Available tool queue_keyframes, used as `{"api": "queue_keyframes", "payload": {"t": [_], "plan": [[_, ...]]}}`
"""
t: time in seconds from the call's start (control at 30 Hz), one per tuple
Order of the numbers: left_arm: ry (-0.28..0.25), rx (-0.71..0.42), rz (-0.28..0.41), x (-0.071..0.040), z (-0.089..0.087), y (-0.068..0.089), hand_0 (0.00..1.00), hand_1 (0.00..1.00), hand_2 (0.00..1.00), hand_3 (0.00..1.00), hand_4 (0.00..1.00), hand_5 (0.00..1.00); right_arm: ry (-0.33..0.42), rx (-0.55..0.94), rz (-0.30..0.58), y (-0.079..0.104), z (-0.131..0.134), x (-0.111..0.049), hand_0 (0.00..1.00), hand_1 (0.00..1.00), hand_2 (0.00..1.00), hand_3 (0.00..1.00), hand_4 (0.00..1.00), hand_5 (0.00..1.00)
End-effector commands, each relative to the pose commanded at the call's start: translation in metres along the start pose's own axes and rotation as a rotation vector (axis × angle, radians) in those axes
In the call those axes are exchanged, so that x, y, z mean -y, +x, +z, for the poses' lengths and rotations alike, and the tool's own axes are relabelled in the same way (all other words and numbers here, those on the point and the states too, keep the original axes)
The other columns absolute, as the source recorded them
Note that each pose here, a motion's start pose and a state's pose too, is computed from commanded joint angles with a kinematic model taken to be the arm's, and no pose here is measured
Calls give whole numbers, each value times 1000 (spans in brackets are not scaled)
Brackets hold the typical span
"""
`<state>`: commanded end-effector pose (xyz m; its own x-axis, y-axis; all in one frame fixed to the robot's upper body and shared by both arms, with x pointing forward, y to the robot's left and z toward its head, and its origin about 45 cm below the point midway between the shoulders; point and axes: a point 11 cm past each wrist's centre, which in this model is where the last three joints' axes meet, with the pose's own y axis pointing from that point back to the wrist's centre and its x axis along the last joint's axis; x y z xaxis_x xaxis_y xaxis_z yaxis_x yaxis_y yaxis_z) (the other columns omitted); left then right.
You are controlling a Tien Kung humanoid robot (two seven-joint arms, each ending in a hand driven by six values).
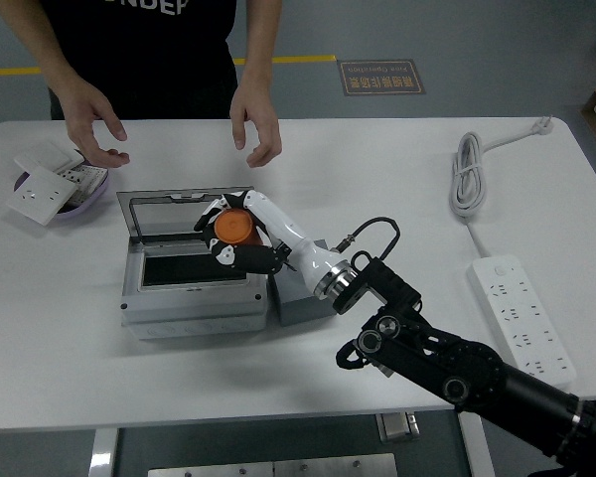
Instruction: Pick up the cylinder from the cube,place it in the box,flap close box
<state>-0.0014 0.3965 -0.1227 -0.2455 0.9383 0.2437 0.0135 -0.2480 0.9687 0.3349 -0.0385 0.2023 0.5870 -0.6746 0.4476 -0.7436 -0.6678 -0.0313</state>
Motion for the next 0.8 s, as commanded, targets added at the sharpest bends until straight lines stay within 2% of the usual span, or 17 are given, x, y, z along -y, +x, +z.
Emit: {"api": "queue_keyframes", "payload": {"t": [0.1,0.27,0.57,0.63,0.67,0.8], "plan": [[3,0,3,0,0,1,923,852,854,951,2,2,-10,-106,-57,-14,-9,10,424,439,410,277,3,2],[8,0,9,0,-2,4,923,852,854,951,2,2,-73,-303,-131,-22,-7,18,400,437,417,280,14,2],[9,3,16,0,-1,8,923,852,854,951,2,2,-228,-597,-187,-15,9,26,410,443,432,292,36,2],[8,4,18,0,0,9,923,852,854,951,2,2,-261,-631,-193,-13,12,27,410,443,432,292,36,2],[8,4,19,0,0,10,923,852,854,951,2,2,-271,-641,-194,-12,13,27,440,481,486,376,47,2],[7,6,21,0,1,11,923,852,854,951,2,2,-292,-647,-200,-11,15,28,440,481,486,376,47,2]]}}
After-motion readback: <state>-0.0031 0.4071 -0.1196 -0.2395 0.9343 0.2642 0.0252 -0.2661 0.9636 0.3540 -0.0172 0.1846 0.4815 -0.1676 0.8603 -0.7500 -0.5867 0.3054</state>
